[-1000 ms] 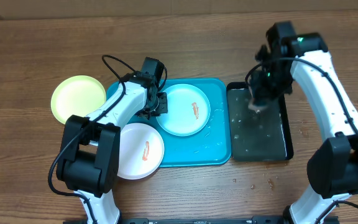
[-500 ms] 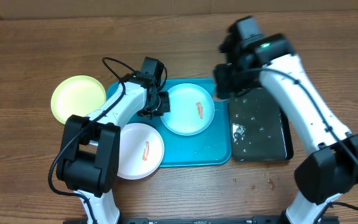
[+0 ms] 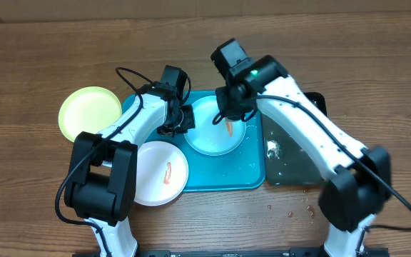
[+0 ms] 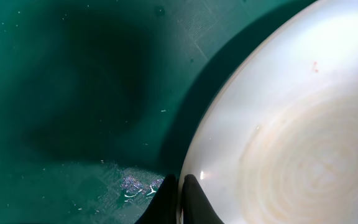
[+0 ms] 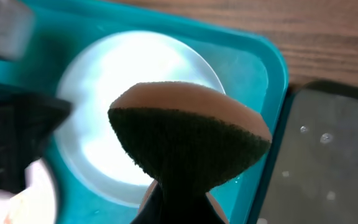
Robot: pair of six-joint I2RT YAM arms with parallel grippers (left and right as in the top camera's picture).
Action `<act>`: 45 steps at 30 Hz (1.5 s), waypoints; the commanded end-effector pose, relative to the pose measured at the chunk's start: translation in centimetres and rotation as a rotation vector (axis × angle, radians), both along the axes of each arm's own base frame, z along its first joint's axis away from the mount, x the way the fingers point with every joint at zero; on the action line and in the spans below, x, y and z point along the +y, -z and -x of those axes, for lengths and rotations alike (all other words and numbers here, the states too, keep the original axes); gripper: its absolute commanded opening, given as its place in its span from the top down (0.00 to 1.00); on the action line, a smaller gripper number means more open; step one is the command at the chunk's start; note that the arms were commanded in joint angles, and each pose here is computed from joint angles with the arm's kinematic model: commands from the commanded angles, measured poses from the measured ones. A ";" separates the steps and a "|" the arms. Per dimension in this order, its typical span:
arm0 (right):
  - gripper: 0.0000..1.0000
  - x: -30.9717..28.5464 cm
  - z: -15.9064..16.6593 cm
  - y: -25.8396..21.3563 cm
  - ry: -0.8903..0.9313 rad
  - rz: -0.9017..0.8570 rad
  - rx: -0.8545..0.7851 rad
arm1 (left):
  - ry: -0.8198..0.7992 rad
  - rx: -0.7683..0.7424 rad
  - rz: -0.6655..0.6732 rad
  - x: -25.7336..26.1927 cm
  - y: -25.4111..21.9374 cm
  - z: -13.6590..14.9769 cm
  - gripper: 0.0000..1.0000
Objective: Clean dirty plates on tray and stack at the side
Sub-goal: 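Carry the sponge with right gripper over to the light-blue plate, then scrub the light-blue plate surface with the sponge in right gripper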
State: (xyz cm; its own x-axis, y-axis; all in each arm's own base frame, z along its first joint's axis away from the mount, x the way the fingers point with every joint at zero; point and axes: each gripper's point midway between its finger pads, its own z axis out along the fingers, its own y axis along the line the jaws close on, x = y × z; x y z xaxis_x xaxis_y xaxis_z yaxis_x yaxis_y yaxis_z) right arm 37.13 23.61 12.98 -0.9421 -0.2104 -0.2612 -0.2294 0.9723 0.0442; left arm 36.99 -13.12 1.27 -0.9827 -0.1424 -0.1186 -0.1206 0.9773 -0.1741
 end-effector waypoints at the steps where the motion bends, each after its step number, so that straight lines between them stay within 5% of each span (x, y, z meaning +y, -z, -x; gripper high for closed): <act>1: 0.96 0.0 -0.7 2.2 0.019 0.043 0.020 | -0.021 0.025 -0.001 0.3 0.4 0.5 0.96; 31: 0.96 -1.3 -0.9 10.6 -0.017 -0.005 0.136 | -0.017 0.029 -0.004 0.3 0.4 0.6 0.96; 45: 0.90 0.0 2.4 13.9 0.003 -0.108 0.272 | -0.017 0.027 -0.003 0.3 0.4 0.5 0.96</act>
State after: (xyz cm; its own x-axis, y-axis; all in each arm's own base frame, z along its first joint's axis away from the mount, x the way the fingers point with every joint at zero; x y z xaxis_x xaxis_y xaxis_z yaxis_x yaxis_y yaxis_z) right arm 37.42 22.69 1.04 -0.9738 -0.1872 -0.1289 -0.2043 0.9694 0.1358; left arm 36.70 -13.14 1.23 -0.9839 -0.1446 -0.1052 -0.1248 0.9766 -0.1752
